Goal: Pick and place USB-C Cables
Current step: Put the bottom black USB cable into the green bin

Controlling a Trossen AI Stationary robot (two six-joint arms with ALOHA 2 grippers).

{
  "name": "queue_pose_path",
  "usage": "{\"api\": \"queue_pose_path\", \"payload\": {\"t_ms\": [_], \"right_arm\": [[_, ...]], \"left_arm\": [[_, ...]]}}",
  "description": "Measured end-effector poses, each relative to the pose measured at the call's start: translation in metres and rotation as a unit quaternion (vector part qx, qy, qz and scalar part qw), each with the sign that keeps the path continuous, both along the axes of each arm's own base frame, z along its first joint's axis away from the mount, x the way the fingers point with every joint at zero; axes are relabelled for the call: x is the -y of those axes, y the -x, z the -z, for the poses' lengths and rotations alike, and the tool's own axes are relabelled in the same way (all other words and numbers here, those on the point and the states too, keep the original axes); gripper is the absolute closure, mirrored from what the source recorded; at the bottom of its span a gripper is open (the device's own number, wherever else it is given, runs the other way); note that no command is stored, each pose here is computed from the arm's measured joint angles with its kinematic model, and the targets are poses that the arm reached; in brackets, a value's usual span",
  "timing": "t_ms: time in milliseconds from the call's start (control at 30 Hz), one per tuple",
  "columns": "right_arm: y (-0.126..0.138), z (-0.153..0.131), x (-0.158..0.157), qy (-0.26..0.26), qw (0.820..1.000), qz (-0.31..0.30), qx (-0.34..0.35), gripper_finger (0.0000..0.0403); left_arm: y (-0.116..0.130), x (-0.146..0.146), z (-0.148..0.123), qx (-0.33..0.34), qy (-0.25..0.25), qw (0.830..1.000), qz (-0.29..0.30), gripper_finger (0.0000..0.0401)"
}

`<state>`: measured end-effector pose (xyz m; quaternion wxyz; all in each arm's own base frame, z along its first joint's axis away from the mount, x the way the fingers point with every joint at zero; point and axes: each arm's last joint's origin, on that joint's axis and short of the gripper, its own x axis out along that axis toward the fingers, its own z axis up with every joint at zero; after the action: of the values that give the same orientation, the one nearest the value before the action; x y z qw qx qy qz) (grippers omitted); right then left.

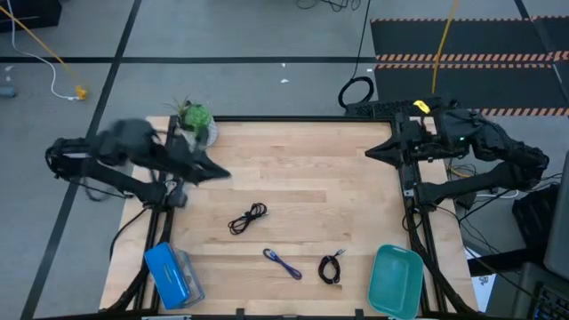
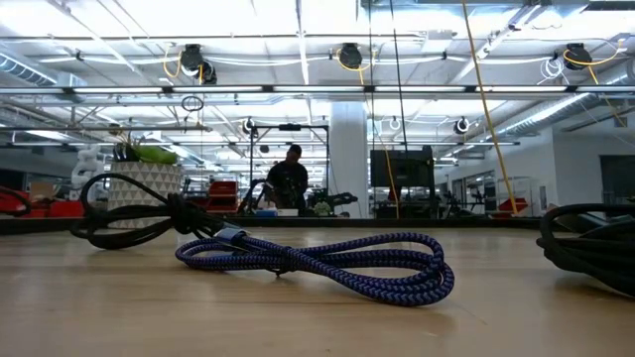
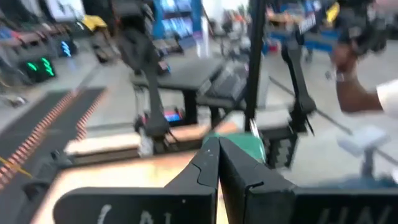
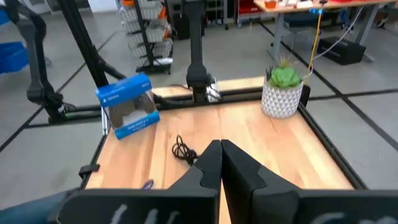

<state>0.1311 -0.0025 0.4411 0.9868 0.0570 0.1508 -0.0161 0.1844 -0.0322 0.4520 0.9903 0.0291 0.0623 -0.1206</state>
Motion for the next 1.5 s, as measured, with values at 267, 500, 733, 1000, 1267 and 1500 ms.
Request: {"api": "queue_pose_path", "payload": {"t_ms": [267, 500, 733, 1000, 1267, 1500], "right_arm": [[-0.028, 0.024, -0.007, -0.021, 0.995, -0.066, -0.073, 0.0403], [-0.067, 0.032, -0.021, -0.009, 0.980, -0.097, -0.175, 0.0403], [-0.095, 0.029, -0.041, 0.009, 0.964, -0.114, -0.240, 0.0403], [-0.115, 0.034, -0.074, 0.003, 0.935, -0.091, -0.344, 0.0403], [-0.126, 0.053, -0.105, -0.021, 0.900, -0.092, -0.425, 0.0403], [-0.133, 0.065, -0.127, -0.031, 0.893, -0.090, -0.441, 0.0403]], "left_arm": [[-0.059, 0.027, 0.071, -0.036, -0.048, 0.998, -0.017, 0.0396], [-0.080, 0.032, 0.098, -0.071, -0.046, 0.996, -0.035, 0.0396], [-0.092, 0.038, 0.111, -0.098, -0.036, 0.994, -0.036, 0.0396], [-0.095, 0.039, 0.114, -0.100, -0.040, 0.994, -0.034, 0.0396], [-0.095, 0.039, 0.114, -0.101, -0.036, 0.994, -0.035, 0.0396], [-0.094, 0.039, 0.113, -0.101, -0.036, 0.994, -0.035, 0.0396]]}}
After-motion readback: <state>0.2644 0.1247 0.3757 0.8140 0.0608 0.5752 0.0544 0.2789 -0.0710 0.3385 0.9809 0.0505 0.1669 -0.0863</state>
